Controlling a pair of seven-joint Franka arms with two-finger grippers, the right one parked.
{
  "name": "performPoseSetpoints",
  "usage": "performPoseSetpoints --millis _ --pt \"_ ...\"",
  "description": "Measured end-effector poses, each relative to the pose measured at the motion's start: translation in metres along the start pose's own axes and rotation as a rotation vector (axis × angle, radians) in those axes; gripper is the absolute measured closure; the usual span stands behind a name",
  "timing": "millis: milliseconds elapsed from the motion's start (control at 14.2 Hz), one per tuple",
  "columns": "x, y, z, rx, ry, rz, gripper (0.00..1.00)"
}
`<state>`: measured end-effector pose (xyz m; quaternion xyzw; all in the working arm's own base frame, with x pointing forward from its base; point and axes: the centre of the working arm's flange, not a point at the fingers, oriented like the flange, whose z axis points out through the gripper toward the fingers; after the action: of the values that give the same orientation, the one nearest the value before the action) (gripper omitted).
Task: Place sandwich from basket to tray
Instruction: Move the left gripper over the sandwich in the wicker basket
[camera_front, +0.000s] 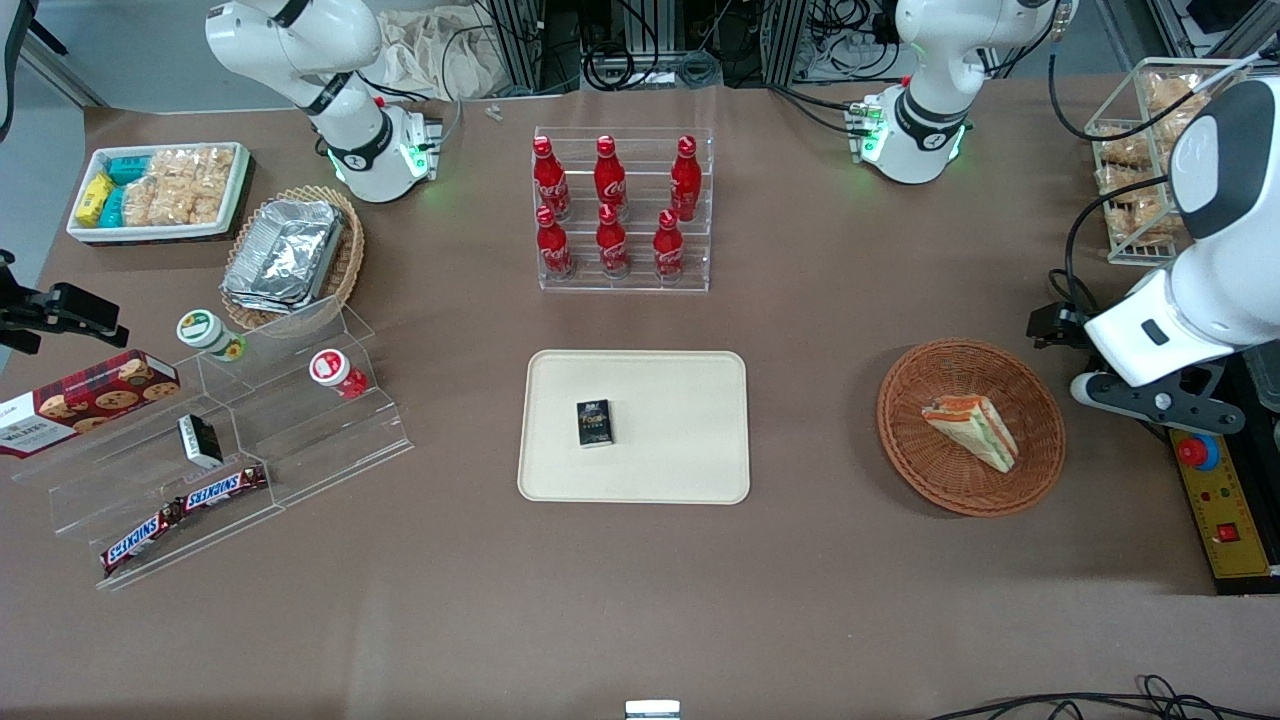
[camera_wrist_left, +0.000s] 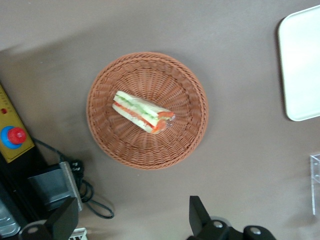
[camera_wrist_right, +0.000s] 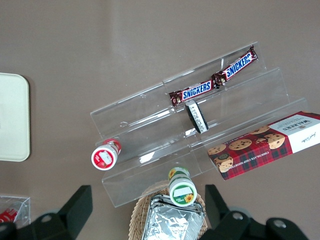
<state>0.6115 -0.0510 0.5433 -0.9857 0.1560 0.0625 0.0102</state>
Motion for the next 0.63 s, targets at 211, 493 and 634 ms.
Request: performPoseSetpoints --millis 211,493,634 --pt "-0.001 -0.009 0.002 -0.038 0.007 -0.017 0.00" --pt "0.006 -0.018 0.024 -0.035 -0.025 -0.109 0.00" --pt "0.018 -0.021 0.051 -0.020 -0.006 -0.316 0.00"
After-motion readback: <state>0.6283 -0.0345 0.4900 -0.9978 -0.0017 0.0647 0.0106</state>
